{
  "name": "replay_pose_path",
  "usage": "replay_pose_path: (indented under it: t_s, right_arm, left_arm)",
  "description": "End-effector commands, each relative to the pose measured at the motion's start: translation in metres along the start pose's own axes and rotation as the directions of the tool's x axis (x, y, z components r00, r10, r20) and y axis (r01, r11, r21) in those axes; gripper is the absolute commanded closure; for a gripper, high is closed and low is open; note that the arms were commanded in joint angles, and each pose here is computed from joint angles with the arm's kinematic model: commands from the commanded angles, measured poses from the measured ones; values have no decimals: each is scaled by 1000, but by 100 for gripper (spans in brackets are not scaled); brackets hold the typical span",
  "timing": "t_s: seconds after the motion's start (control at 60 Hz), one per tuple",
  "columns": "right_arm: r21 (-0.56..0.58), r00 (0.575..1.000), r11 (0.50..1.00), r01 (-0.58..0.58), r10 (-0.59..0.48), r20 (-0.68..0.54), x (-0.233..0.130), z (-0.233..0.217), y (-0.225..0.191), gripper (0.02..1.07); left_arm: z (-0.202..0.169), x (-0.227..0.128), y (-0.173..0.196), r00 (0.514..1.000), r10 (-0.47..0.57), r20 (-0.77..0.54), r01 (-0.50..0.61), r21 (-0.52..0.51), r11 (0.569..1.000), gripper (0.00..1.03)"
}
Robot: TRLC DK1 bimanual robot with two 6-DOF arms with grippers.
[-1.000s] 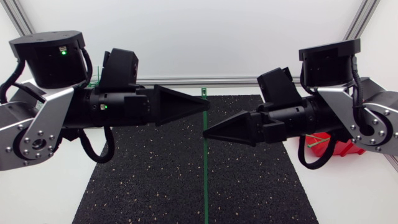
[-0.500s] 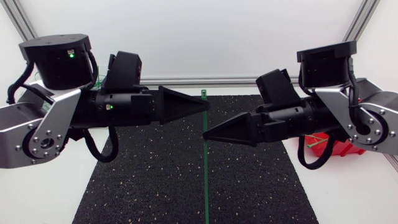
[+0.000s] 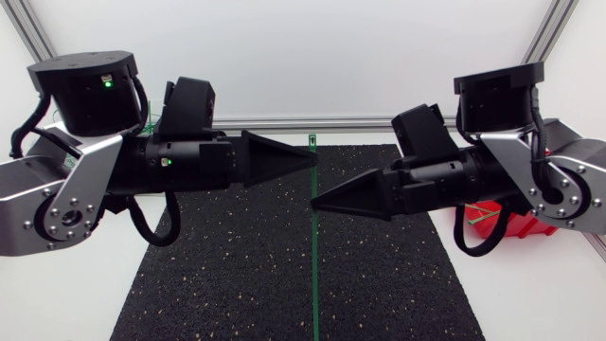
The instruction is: Take a green cable tie from the red box, thread the tail through the head to close it, then place it in the transparent bin on the left.
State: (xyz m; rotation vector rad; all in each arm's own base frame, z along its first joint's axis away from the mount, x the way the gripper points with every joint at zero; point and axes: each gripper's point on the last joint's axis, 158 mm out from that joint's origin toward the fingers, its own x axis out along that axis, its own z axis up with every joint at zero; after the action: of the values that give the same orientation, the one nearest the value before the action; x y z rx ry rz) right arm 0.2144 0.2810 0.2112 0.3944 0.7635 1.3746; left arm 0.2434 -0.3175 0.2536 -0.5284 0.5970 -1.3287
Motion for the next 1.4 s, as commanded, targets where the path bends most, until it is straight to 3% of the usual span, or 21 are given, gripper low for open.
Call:
replay_pose_path:
  t_s: [0.0, 0.633, 0.733, 0.8, 0.833, 0.983, 1.05, 1.067, 1.1, 1.117, 1.167, 1.267, 1.383]
  right_arm:
    - [41, 1000, 999, 2, -2, -7, 1, -9, -6, 101]
    - [13, 1000, 1000, -6, 6, -15, 3, -11, -2, 100]
    - [-27, 1000, 1000, -6, 6, 0, 0, -6, 3, 77]
    - [4, 1000, 1000, 1, -1, -21, -1, -7, 4, 52]
    - [3, 1000, 1000, 3, -3, -31, -1, -9, 4, 46]
    - [6, 997, 998, 62, -62, -45, -10, -3, -6, 43]
    - [-4, 984, 987, 163, -163, -71, -19, -3, -20, 35]
    - [-29, 968, 972, 232, -233, -90, -23, -5, -29, 31]
    - [-46, 954, 958, 282, -286, -93, -26, -6, -37, 31]
    - [-49, 948, 952, 302, -305, -92, -27, -5, -38, 29]
    - [-69, 947, 950, 304, -309, -86, -29, -5, -37, 7]
    - [-97, 950, 954, 282, -292, -109, -25, -13, -36, 6]
    - [-79, 920, 932, 353, -362, -151, -29, -18, -59, 6]
  left_arm:
    - [-3, 0, 8, 1000, 13, 1, -13, -38, 999, 95]
    - [3, 2, 13, 999, 45, 8, -44, -78, 996, 100]
    - [9, -2, 17, 998, 63, 13, -62, -93, 994, 100]
    - [11, -3, 22, 997, 81, 4, -80, -112, 990, 100]
    - [13, -5, 23, 996, 85, 5, -84, -113, 990, 100]
    - [14, -9, 27, 995, 101, 1, -100, -114, 988, 100]
    - [14, -11, 28, 994, 109, 0, -108, -113, 988, 100]
    - [15, -12, 29, 994, 112, 0, -111, -114, 987, 100]
    - [15, -13, 29, 994, 113, 2, -112, -112, 987, 100]
    - [15, -14, 29, 993, 114, 3, -113, -110, 987, 100]
    - [16, -15, 30, 993, 117, 6, -116, -111, 987, 100]
    - [16, -16, 31, 993, 122, 7, -120, -114, 986, 100]
    - [16, -17, 31, 992, 124, 5, -123, -116, 986, 100]
